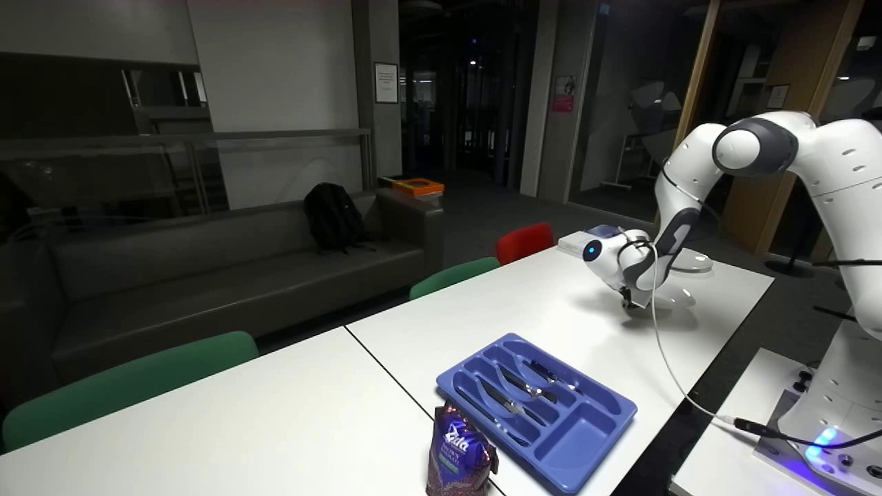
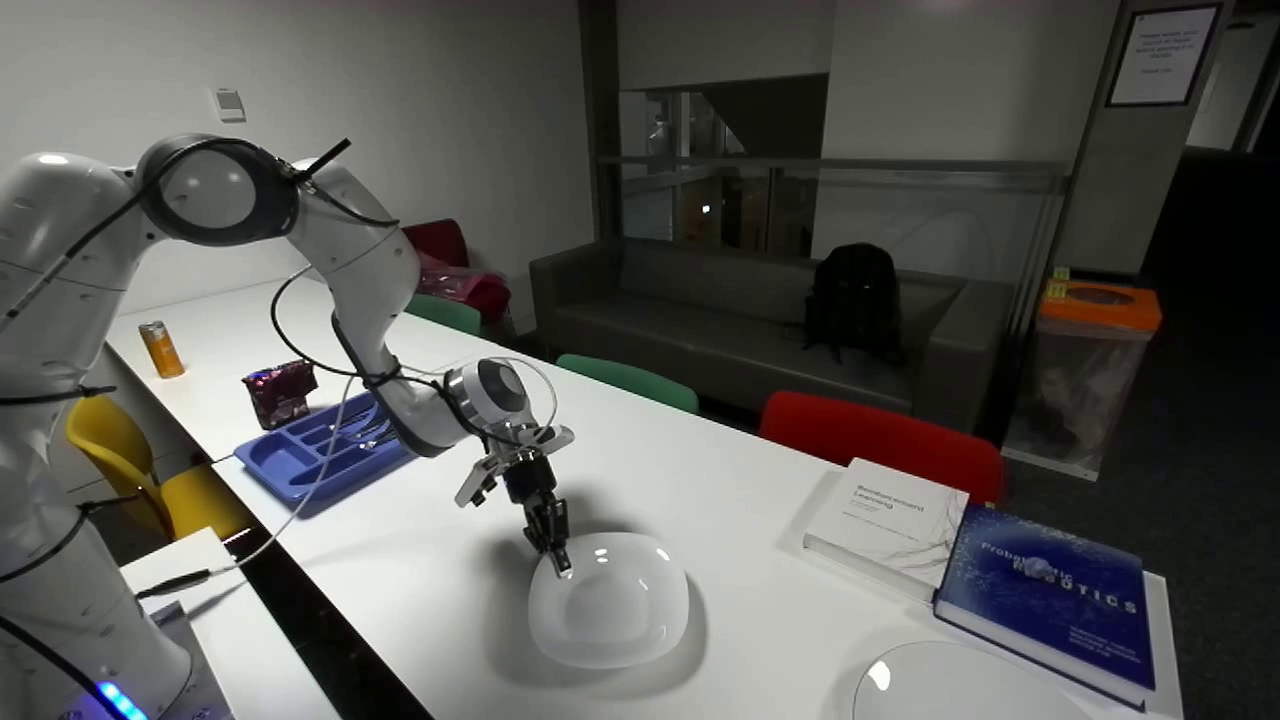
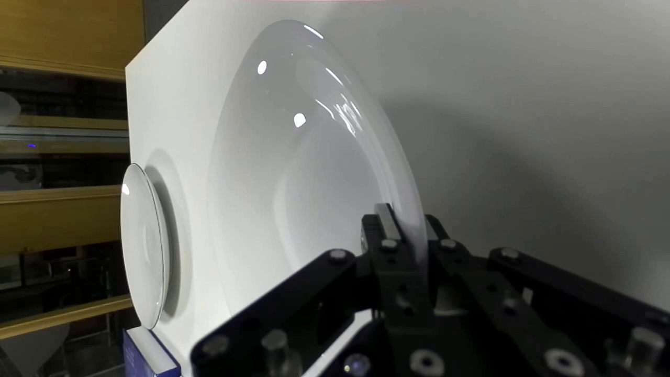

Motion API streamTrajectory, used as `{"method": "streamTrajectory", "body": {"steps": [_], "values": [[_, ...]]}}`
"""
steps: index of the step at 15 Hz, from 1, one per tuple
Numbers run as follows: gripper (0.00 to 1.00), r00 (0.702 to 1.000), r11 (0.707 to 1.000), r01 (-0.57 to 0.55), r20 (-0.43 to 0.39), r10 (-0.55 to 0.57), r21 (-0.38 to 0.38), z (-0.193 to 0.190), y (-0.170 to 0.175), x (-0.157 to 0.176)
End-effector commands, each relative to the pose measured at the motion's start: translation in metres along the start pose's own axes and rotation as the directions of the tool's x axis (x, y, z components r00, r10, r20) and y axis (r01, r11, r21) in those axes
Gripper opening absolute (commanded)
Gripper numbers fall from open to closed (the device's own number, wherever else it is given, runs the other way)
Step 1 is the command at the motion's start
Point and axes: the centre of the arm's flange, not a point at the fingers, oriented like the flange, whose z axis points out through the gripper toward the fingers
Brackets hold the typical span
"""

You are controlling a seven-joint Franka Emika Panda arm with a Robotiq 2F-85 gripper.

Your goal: Pick up the white plate from the table and move it slightly to the right.

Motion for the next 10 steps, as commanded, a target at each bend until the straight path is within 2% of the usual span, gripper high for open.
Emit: {"method": "streamTrajectory", "body": {"steps": [1, 10], "values": [[0.02, 1.000, 0.998, -0.018, -0.006, 0.017, -0.052, -0.0008, 0.0050, 0.0058], [0.02, 1.000, 0.999, 0.012, -0.012, -0.012, -0.052, 0.0011, 0.0014, 0.0130]]}}
